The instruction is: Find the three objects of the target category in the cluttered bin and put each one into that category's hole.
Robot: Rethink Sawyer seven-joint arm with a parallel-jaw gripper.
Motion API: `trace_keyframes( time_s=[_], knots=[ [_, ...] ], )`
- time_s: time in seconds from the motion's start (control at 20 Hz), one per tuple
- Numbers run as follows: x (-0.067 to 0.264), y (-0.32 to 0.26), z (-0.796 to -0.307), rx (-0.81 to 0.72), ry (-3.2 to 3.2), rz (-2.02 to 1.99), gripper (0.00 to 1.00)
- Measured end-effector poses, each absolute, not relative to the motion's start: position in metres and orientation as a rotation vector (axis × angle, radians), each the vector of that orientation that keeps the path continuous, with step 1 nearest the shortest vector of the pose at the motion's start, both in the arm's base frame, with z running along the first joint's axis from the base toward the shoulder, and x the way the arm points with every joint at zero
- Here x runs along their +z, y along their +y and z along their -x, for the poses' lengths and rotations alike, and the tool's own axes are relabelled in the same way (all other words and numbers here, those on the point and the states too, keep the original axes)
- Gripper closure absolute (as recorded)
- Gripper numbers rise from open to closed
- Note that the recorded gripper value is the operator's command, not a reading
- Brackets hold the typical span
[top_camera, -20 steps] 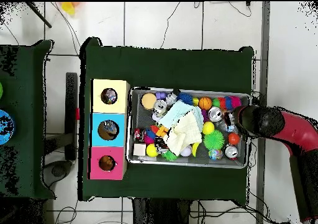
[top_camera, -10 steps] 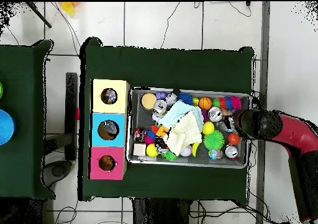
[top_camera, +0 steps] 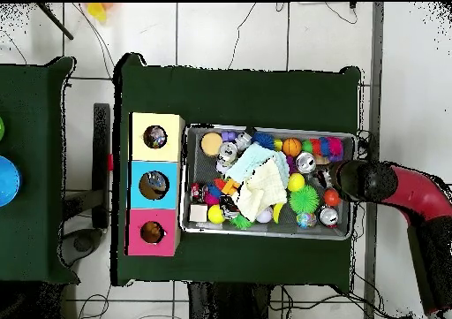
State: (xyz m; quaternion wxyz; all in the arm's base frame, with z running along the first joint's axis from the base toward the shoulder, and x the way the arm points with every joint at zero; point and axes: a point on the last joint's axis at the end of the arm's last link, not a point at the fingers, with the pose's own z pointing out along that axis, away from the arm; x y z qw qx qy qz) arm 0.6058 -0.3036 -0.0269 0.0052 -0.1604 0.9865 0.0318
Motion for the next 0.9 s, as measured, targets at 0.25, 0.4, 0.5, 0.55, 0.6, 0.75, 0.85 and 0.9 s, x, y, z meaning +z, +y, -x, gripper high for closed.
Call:
trace_keyframes(
  time_s=[0.25, 0.4, 0.5, 0.55, 0.6, 0.75, 0.85, 0.9],
  knots=[
    [-0.042, -0.305, -0.596, 0.111, 3.094, 0.519, 0.00],
    [-0.044, -0.304, -0.596, 0.110, 3.090, 0.529, 0.00],
    [-0.046, -0.303, -0.597, 0.106, 3.082, 0.543, 0.00],
    [-0.046, -0.303, -0.597, 0.105, 3.081, 0.546, 0.00],
    [-0.046, -0.303, -0.597, 0.104, 3.080, 0.549, 0.00],
    [-0.047, -0.303, -0.597, 0.097, 3.075, 0.562, 0.00],
    [-0.047, -0.303, -0.597, 0.096, 3.074, 0.564, 0.00],
    [-0.048, -0.303, -0.597, 0.097, 3.072, 0.565, 0.00]
  ],
)
